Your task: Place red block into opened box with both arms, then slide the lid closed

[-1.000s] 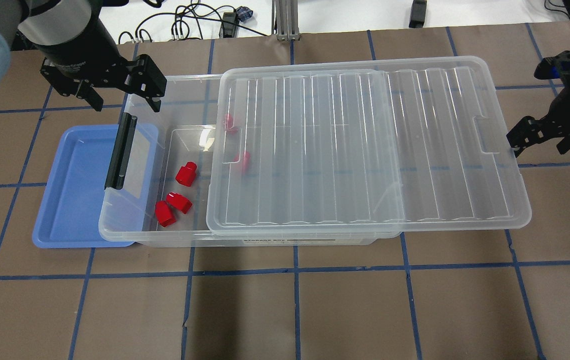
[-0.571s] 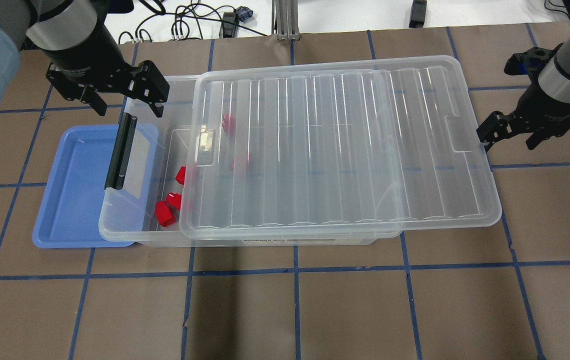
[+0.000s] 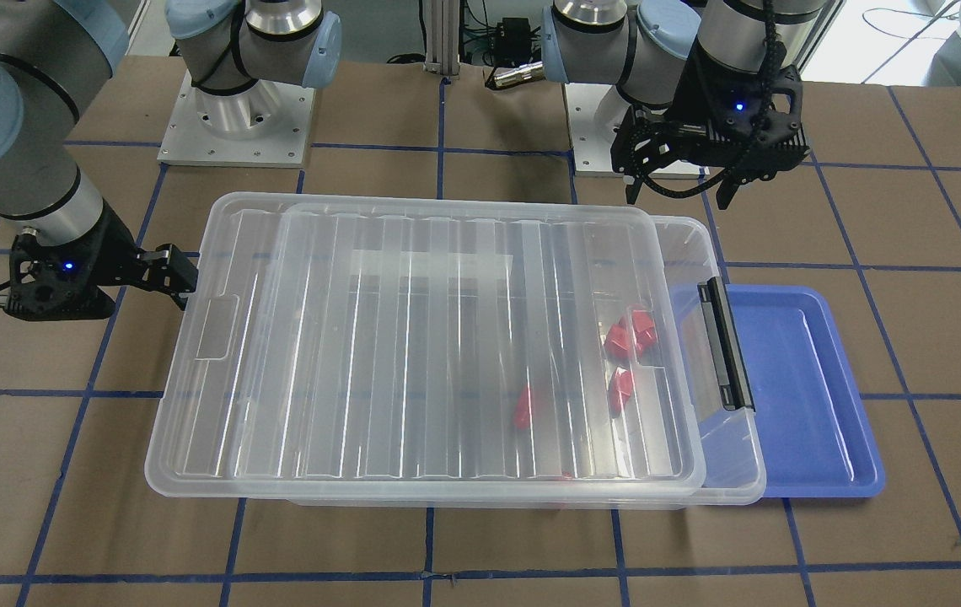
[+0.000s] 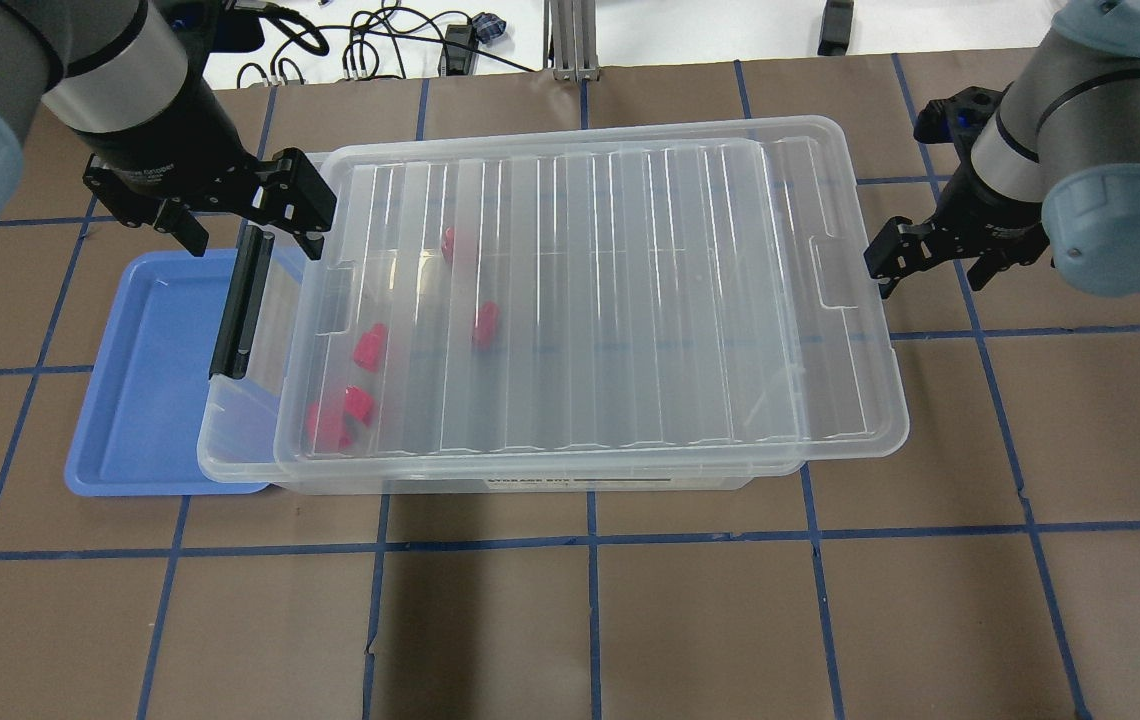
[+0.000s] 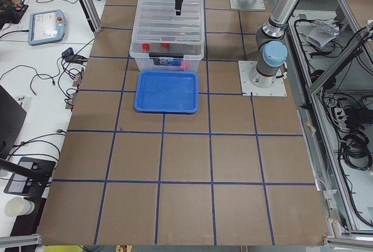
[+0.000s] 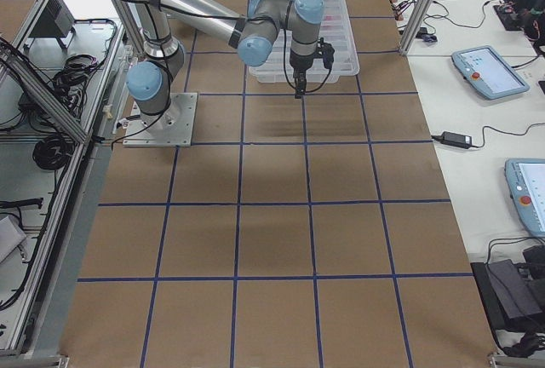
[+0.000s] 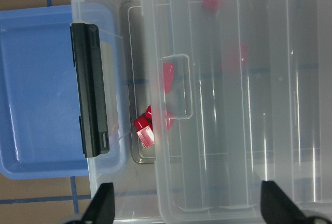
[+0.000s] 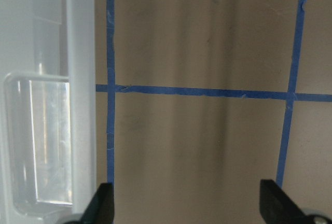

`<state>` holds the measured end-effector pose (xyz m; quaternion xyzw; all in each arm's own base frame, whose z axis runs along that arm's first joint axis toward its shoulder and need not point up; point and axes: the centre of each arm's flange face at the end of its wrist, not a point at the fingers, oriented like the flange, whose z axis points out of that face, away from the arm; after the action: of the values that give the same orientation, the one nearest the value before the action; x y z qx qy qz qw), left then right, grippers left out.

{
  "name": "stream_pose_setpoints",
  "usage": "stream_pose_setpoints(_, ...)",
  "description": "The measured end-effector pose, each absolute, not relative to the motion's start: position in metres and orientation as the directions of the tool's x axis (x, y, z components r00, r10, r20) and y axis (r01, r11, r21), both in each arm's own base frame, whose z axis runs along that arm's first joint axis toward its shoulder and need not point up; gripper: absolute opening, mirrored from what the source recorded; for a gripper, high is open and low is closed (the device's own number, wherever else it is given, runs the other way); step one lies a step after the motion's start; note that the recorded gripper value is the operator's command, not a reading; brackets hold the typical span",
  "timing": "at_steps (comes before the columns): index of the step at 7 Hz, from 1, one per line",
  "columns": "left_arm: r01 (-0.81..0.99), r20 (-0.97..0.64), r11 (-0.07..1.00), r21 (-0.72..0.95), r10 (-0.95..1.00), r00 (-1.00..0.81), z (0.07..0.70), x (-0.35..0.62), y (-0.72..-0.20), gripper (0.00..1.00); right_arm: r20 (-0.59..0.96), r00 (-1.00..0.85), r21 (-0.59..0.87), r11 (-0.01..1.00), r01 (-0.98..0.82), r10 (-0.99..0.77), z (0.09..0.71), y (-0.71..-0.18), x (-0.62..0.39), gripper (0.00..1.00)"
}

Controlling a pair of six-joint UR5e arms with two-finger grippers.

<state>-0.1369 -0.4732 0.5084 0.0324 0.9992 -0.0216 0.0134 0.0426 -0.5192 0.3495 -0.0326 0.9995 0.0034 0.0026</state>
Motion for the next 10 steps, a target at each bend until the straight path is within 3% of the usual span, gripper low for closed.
stream_pose_setpoints(6, 0.062, -0.028, 0.998, -0.033, 0.061, -0.998, 0.504, -0.136, -0.475, 1.0, 0.007, -0.99, -0.01, 0.99, -0.141, -0.141, 0.353, -0.519, 0.087, 1.0)
stream_pose_setpoints(8, 0.066, -0.025, 0.997, -0.042, 0.065, -0.998, 0.507, -0.136, -0.474, 1.0, 0.022, -0.989, -0.043, 0.988, -0.146, -0.145, 0.389, -0.527, 0.09, 1.0)
stream_pose_setpoints(10, 0.067, -0.022, 0.997, -0.046, 0.066, -0.998, 0.509, -0.136, -0.474, 1.0, 0.02, -0.993, -0.031, 0.992, -0.121, -0.12, 0.463, -0.527, 0.12, 1.0)
